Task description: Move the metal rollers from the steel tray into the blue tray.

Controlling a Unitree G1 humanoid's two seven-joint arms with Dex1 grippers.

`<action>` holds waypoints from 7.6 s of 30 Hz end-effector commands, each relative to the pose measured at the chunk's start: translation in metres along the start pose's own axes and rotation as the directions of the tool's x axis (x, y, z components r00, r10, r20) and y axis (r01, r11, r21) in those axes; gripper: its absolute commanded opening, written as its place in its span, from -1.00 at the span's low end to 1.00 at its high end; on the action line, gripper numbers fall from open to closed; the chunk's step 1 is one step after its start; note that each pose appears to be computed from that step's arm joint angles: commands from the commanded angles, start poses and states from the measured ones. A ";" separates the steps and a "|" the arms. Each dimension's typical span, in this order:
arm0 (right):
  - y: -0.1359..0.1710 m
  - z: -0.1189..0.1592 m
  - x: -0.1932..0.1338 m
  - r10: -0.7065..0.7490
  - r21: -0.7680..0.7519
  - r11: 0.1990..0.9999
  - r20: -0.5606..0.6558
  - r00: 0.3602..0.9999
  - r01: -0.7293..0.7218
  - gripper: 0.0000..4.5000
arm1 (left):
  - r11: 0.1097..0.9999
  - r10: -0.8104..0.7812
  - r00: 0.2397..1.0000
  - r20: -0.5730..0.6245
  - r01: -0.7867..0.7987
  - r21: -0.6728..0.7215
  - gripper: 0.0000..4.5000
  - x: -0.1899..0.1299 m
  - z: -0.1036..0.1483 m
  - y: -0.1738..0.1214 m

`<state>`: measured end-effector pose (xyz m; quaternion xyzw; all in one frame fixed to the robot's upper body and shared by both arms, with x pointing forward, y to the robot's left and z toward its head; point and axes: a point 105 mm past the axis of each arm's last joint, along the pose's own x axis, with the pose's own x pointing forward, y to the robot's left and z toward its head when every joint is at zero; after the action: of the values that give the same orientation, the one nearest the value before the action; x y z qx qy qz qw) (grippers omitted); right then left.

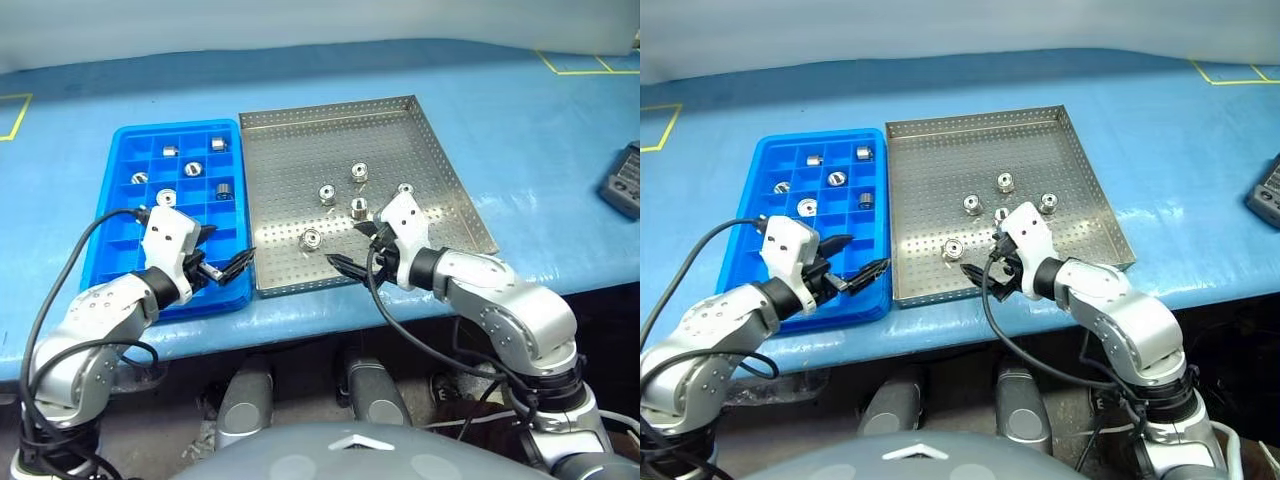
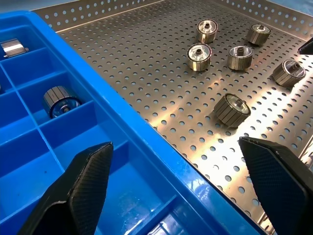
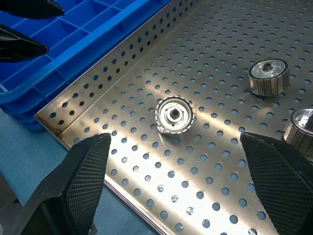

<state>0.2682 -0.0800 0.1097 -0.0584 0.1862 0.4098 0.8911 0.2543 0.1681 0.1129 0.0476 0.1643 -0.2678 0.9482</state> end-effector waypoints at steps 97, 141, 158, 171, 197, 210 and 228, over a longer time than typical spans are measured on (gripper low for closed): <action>0.062 0.021 0.043 0.169 -0.118 0.981 0.120 0.978 -0.155 1.00 | 0.604 0.796 0.602 0.069 -0.797 -0.022 -0.24 -0.014 -0.009 0.157; 0.040 -0.003 0.019 -0.091 -0.025 0.995 0.110 0.990 0.095 1.00 | 0.999 0.028 0.999 -0.029 -0.027 0.031 0.99 0.201 0.023 -0.016; 0.048 0.007 0.032 0.016 -0.062 0.998 0.122 0.992 -0.008 1.00 | 0.906 0.423 0.836 0.349 -0.404 -0.128 -0.22 0.079 0.088 0.063; 0.066 0.013 0.051 0.175 -0.125 0.979 0.101 0.979 -0.162 1.00 | 0.757 0.652 0.742 0.153 -0.647 -0.089 -0.22 -0.024 0.021 0.066; 0.056 0.007 0.045 0.102 -0.085 0.992 0.107 0.989 -0.093 1.00 | 0.705 0.687 0.724 -0.059 -0.684 -0.186 0.48 -0.013 -0.024 0.064; 0.048 0.004 0.038 0.044 -0.063 0.997 0.112 0.993 -0.037 1.00 | 0.947 0.322 0.912 0.253 -0.307 -0.097 0.98 0.044 0.065 0.035; 0.036 -0.015 0.010 -0.143 0.024 0.990 0.092 0.985 0.142 1.00 | 0.962 -0.234 0.970 0.069 0.221 0.159 0.98 0.162 0.046 -0.062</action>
<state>0.2436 -0.0518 0.0817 -0.0485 0.1676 0.3513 0.9199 0.3647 0.0360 0.0942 0.0761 0.1252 -0.3735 0.9160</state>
